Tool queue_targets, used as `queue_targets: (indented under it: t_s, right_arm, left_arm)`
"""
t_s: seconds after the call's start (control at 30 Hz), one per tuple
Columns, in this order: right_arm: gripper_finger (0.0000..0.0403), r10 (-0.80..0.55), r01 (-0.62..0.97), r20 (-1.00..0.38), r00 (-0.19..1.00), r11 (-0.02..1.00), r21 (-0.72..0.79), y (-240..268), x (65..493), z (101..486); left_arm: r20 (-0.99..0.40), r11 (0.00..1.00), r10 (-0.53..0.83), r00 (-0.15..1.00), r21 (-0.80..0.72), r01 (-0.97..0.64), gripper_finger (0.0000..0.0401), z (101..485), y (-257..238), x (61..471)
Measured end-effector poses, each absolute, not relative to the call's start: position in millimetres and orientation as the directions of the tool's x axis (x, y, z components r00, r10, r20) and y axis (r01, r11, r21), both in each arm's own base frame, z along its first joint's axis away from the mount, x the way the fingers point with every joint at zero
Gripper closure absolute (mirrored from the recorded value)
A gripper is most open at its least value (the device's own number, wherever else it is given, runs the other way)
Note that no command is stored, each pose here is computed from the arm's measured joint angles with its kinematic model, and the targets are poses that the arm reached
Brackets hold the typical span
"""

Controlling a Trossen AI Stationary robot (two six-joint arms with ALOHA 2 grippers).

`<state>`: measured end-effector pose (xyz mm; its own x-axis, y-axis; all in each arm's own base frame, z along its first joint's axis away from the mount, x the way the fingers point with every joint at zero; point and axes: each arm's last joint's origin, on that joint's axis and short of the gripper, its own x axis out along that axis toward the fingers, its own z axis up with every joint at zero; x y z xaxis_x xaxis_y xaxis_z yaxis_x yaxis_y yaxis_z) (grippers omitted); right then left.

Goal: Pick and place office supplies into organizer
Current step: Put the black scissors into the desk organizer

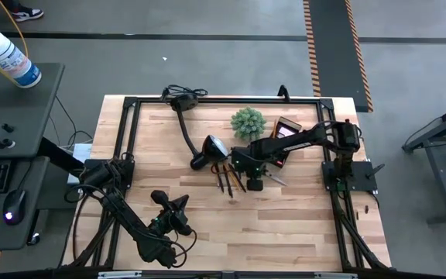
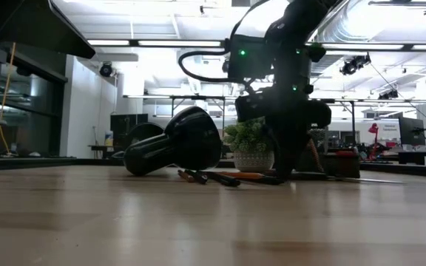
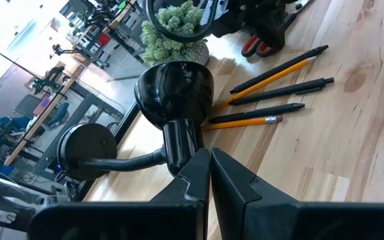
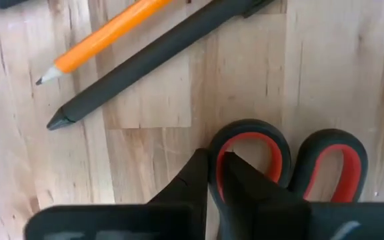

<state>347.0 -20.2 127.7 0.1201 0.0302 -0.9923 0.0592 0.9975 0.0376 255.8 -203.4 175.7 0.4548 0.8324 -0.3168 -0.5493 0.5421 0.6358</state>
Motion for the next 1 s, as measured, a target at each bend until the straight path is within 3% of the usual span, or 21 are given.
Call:
queue_targets:
  t_s: [0.17, 0.4, 0.6, 0.8, 1.0]
  right_arm:
    - [0.0389, 0.013, 0.083, -0.994, 0.107, 0.996, 0.022, -8, 347, 129]
    - [0.0389, -0.130, 0.002, -0.983, 0.130, 0.991, -0.131, 11, 364, 151]
    - [0.0390, -0.197, -0.004, -0.961, 0.193, 0.980, -0.201, 18, 381, 193]
    - [0.0390, -0.430, 0.000, -0.872, 0.234, 0.897, -0.442, 26, 378, 253]
    - [0.0390, -0.617, 0.191, -0.685, 0.387, 0.780, -0.595, 29, 347, 315]
  left_arm:
    - [-0.317, 0.542, 0.832, 0.454, 0.634, -0.551, 0.0396, 176, -203, 256]
    - [-0.318, 0.542, 0.833, 0.454, 0.634, -0.551, 0.0396, 176, -203, 256]
    - [-0.335, 0.543, 0.834, 0.438, 0.633, -0.551, 0.0396, 175, -203, 255]
    - [-0.336, 0.543, 0.835, 0.437, 0.633, -0.551, 0.0396, 175, -203, 255]
    - [-0.336, 0.544, 0.834, 0.437, 0.632, -0.552, 0.0396, 175, -203, 255]
